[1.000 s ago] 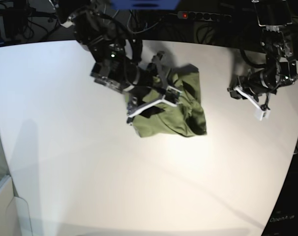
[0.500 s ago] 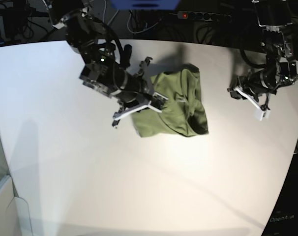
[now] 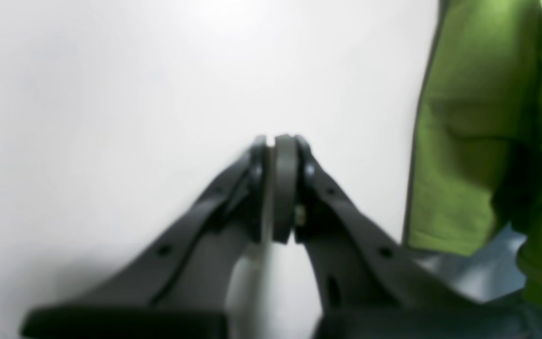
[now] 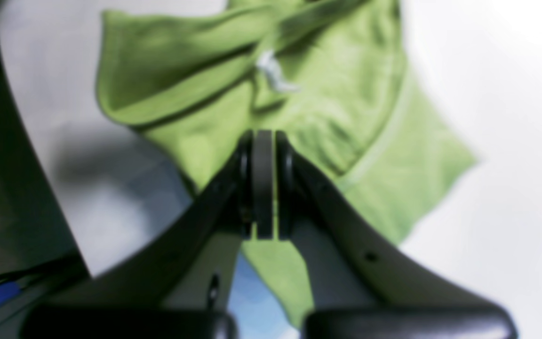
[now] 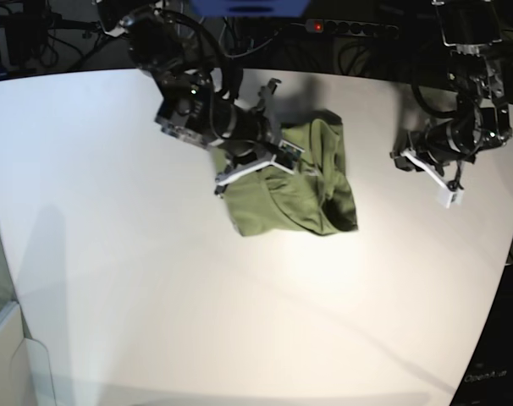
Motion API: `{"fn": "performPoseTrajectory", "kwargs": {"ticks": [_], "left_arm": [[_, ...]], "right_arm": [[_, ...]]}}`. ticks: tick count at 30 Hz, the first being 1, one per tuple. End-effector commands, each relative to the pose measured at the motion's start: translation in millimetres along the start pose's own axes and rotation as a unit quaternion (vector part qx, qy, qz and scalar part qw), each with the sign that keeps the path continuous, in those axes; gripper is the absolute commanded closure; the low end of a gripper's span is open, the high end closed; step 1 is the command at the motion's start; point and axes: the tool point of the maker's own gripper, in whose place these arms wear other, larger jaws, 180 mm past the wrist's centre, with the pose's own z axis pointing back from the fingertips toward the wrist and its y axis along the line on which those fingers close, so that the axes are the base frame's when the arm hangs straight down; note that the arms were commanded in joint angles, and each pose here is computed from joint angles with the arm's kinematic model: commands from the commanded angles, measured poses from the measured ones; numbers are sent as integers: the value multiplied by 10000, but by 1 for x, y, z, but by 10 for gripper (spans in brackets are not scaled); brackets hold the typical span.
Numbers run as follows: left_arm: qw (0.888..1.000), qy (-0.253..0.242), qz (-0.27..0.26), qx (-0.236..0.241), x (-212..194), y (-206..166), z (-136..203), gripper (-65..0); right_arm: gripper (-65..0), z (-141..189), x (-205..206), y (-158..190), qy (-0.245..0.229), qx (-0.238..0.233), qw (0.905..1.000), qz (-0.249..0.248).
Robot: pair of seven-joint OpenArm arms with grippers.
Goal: Fold the T-shirt properly
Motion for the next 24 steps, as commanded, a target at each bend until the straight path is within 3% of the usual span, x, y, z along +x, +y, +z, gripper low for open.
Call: {"fn": "performPoseTrajectory", "kwargs": {"ticks": [1,8,18,24], "left_arm": [[9998,-175,-73,-63,14,-2,7,-26],[9986,-183,164,-467,8,-15,7,-26],[9961,78,-508,-711,3,-53,32,-26],[9953,328,-413,-816,-17,-62,28,-26]], "right_arm": [[0,-1,7,-6,-161,-45,9999,-14],[0,-5,-7,-11,1,-40,10000,57],[0,4,-17,-32,149,-245,9992,295],[0,8,-27,-47,286,-368,9978,471]]}}
